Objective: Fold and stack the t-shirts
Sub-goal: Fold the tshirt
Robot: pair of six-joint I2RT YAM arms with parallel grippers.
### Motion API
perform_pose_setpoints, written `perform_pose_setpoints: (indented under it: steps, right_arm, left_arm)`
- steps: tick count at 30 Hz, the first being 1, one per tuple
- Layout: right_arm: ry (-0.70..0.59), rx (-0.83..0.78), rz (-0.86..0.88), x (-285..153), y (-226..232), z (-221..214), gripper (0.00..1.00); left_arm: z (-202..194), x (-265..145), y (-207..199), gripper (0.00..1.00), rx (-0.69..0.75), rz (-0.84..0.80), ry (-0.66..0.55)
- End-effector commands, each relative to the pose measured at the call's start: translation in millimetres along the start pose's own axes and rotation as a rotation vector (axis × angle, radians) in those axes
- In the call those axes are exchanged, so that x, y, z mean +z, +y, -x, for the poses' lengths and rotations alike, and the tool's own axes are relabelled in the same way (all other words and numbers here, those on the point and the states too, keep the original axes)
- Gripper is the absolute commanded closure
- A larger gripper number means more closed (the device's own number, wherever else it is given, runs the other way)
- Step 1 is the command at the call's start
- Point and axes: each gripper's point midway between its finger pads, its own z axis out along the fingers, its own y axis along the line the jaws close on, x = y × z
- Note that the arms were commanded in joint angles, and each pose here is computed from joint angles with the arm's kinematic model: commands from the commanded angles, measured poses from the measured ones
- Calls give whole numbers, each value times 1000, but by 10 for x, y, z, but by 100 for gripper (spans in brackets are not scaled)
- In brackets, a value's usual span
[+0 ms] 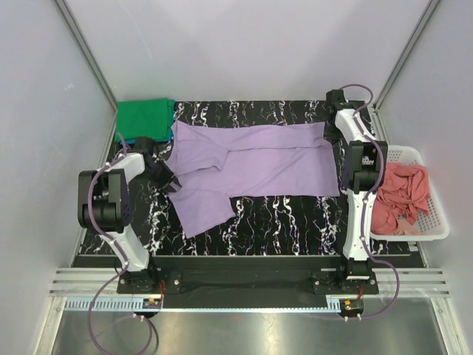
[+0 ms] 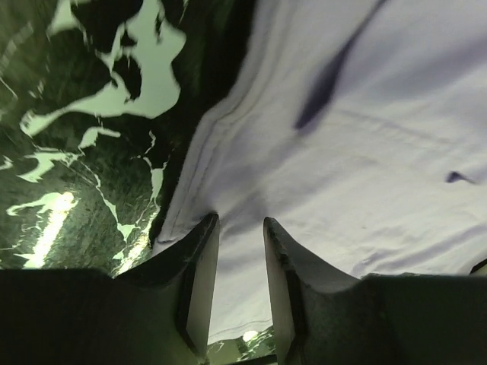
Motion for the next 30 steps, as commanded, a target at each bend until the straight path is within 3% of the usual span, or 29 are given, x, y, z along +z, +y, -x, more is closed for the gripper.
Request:
perform_pose_setpoints:
  steps: [1,2,8,13,16,20,24,30]
  right_arm:
    - [21,-20,-43,36,-71,-30,99]
    - [31,5,-72,103,-257,-34,100]
    - [39,33,-75,131,-321,-34,100]
    - [-30,66,-81,-149,-400,241,100]
    - [-95,92,33,-357,-247,465,100]
    - [-102,117,322,-498,250,536,100]
    - [-44,151,403,-372,449,416,100]
    - [53,171,317,72,431,130,100]
  left_arm:
    - [125,-29,-249,65,-10,-99,-48]
    - [167,-64,-296,65,-8,-111,-59]
    - [551,-473,-694,63,67,-163,-165]
    - [668,-721,-871,62,101,-192,-206]
    - [651,-837,-910,62,111,-213,-225]
    - [553,-925,-914,61,107,-245,-228]
    - [466,-957,-910,61,104,-268,-214]
    - [475,-1006,-900,60,116,-252,-221]
